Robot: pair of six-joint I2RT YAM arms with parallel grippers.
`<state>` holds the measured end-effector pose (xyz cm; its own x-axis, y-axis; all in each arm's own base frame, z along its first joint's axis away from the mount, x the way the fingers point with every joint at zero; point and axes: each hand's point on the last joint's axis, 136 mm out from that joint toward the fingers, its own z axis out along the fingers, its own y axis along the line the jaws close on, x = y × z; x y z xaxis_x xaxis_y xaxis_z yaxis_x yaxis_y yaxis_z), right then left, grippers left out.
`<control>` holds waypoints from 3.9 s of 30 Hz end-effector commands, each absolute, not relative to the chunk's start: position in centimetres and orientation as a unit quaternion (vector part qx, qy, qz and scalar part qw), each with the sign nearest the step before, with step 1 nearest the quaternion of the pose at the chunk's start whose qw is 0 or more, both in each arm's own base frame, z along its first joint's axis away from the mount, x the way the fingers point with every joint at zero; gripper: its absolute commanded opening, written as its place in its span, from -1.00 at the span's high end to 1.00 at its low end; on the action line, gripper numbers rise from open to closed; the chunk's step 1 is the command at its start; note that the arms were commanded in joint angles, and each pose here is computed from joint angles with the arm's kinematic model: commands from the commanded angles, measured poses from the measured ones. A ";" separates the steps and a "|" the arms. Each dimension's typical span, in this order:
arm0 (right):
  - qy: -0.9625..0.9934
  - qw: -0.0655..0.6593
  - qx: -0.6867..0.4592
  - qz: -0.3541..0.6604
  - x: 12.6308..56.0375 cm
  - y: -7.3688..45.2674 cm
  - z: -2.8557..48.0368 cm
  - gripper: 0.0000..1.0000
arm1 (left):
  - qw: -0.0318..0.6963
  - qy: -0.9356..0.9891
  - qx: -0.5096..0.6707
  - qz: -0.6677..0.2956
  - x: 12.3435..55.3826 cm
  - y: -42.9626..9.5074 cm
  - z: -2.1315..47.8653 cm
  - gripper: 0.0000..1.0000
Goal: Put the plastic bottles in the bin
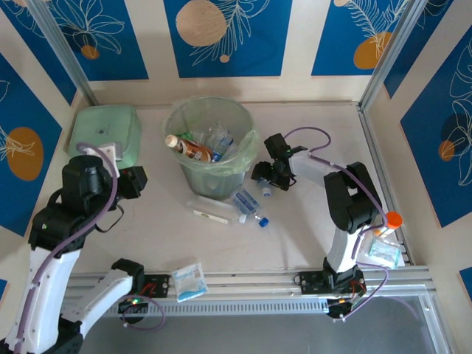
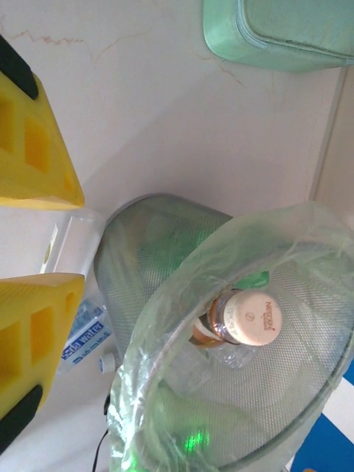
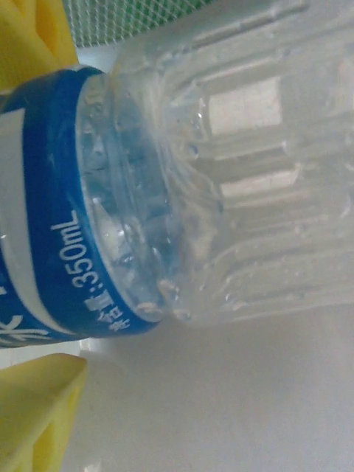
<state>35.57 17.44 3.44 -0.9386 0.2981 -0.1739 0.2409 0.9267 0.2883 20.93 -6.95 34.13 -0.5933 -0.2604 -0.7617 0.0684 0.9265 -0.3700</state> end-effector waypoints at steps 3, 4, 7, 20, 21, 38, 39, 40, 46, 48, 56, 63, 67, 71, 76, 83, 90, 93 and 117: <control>0.975 0.102 0.159 0.114 35.7 15.5 2.8 -0.61 | 0.393 0.897 -0.060 -0.194 19.9 -7.5 30.8 0.41; 0.975 0.102 0.161 0.111 35.9 15.2 2.7 -0.61 | 0.386 0.900 -0.058 -0.194 19.9 -7.6 30.3 0.40; 0.975 0.096 0.169 0.104 36.4 14.2 2.2 -0.62 | 0.373 0.907 -0.056 -0.190 19.9 -7.7 28.8 0.37; 0.973 0.095 0.181 0.111 37.9 12.8 1.7 -0.28 | 0.359 0.912 -0.071 -0.186 19.5 -7.4 28.0 0.36; 0.973 0.097 0.180 0.111 37.9 12.9 1.8 -0.24 | 0.360 0.911 -0.071 -0.187 19.5 -7.4 28.2 0.36; 0.952 0.225 0.147 0.148 37.4 12.7 12.5 -0.08 | 0.370 0.907 -0.077 -0.186 18.9 -7.0 30.1 0.23; 0.949 0.236 0.145 0.152 37.3 12.6 13.6 -0.07 | 0.373 0.906 -0.079 -0.185 18.8 -6.9 30.3 0.23; 0.947 0.244 0.143 0.154 37.2 12.6 14.4 -0.07 | 0.373 0.905 -0.080 -0.186 18.8 -6.8 30.5 0.22; 0.929 0.301 0.126 0.173 36.0 12.4 19.8 -0.07 | 0.376 0.902 -0.083 -0.194 18.2 -6.8 30.9 0.20; 0.922 0.319 0.124 0.179 35.4 12.3 21.4 -0.07 | 0.378 0.901 -0.084 -0.198 18.1 -6.9 31.0 0.20; 0.904 0.367 0.108 0.191 34.2 12.1 26.0 -0.07 | 0.385 0.897 -0.080 -0.202 18.1 -6.9 31.5 0.18; 0.893 0.394 0.095 0.194 34.2 12.2 28.8 -0.07 | 0.382 0.897 -0.077 -0.210 18.6 -7.4 31.1 0.18; 0.883 0.416 0.084 0.203 34.6 12.6 30.6 -0.07 | 0.384 0.893 -0.071 -0.222 18.9 -7.9 31.2 0.18; 0.867 0.443 0.059 0.221 35.2 14.3 33.4 -0.07 | 0.401 0.879 -0.067 -0.249 19.4 -8.7 31.7 0.18; 0.838 0.491 0.016 0.239 35.6 17.4 38.7 -0.08 | 0.420 0.868 -0.062 -0.256 20.2 -9.0 32.6 0.19; 0.803 0.524 -0.056 0.276 37.5 23.9 42.6 -0.09 | 0.440 0.855 -0.056 -0.268 21.3 -9.5 33.5 0.20; 0.789 0.524 -0.127 0.295 40.0 30.7 41.9 -0.09 | 0.435 0.860 -0.056 -0.260 22.0 -9.6 32.3 0.20; 0.789 0.523 -0.157 0.282 40.7 33.1 40.7 -0.09 | 0.430 0.865 -0.054 -0.253 22.0 -9.5 31.7 0.21; 0.872 0.417 -0.201 0.163 39.3 33.6 33.3 -0.53 | 0.427 0.870 -0.048 -0.242 22.1 -9.3 30.8 0.19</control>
